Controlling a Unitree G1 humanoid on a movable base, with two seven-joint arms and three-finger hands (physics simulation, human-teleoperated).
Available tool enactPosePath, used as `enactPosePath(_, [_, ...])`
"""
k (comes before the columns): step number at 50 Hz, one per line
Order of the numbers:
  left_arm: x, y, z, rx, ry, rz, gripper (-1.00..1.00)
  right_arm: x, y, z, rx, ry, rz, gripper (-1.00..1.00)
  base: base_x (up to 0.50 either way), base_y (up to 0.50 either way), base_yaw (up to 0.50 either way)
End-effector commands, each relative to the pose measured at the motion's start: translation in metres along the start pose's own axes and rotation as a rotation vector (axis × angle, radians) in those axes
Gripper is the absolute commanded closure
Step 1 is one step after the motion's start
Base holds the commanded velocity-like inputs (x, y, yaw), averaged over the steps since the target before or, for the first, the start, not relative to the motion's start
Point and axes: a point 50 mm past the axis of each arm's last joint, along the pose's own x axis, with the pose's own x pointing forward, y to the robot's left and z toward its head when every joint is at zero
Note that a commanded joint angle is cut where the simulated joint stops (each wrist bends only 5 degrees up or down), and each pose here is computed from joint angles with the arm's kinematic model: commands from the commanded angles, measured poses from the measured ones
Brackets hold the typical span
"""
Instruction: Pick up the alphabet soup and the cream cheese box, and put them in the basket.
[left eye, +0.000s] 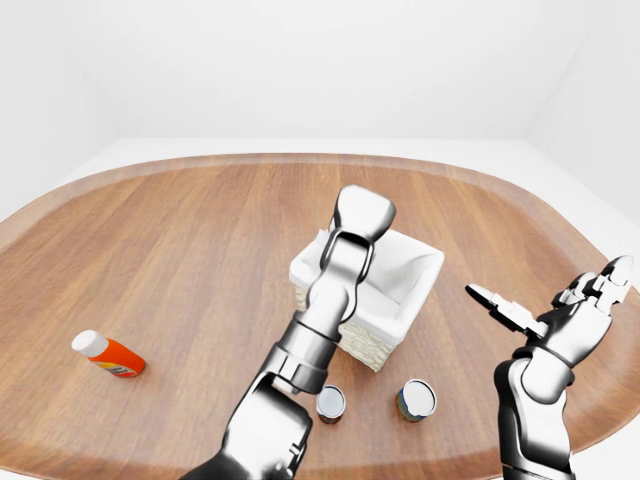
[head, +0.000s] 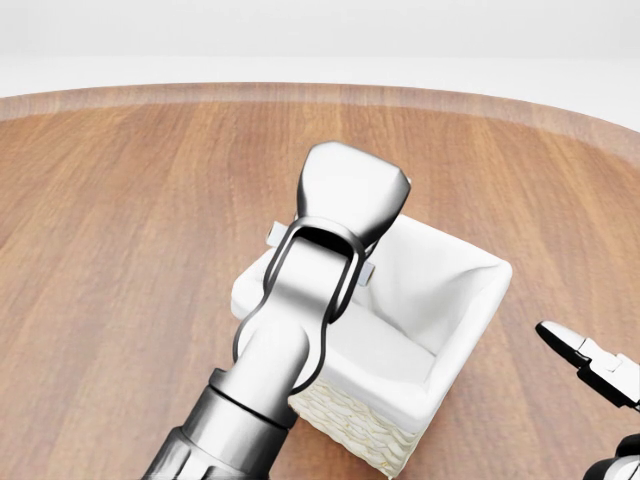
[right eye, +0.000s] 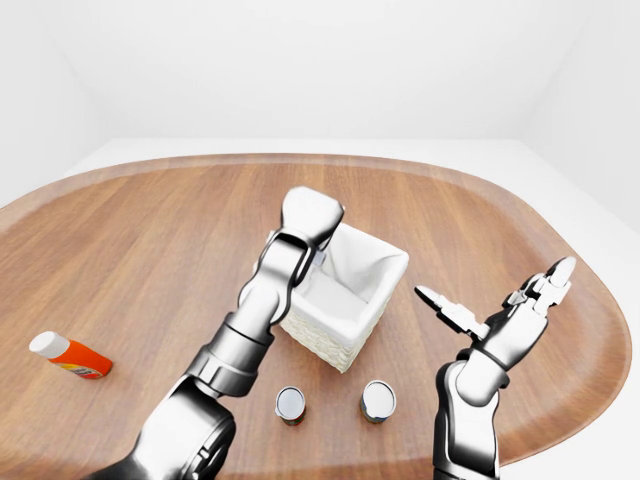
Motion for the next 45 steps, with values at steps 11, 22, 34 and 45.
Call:
enactPosePath(11, [0.020,-0.038,0.018,0.003,-0.097,-0.029,1.00,-0.001,0.000,-0.001,-0.001,0.002,0.005,-1.00,0.00,0.00,0.00])
enactPosePath(22, [0.020,-0.070,0.024,-0.003,-0.134,-0.082,1.00,-0.002,0.000,-0.001,-0.005,0.002,0.012,-1.00,0.00,0.00,0.00])
enactPosePath(34, [0.021,-0.081,0.019,-0.005,-0.129,-0.112,1.00,-0.002,0.000,-0.001,-0.007,0.002,0.010,-1.00,0.00,0.00,0.00])
enactPosePath(45, [0.020,-0.081,0.026,-0.031,-0.143,-0.074,1.00,-0.002,0.000,0.000,-0.006,-0.002,0.009,-1.00,0.00,0.00,0.00])
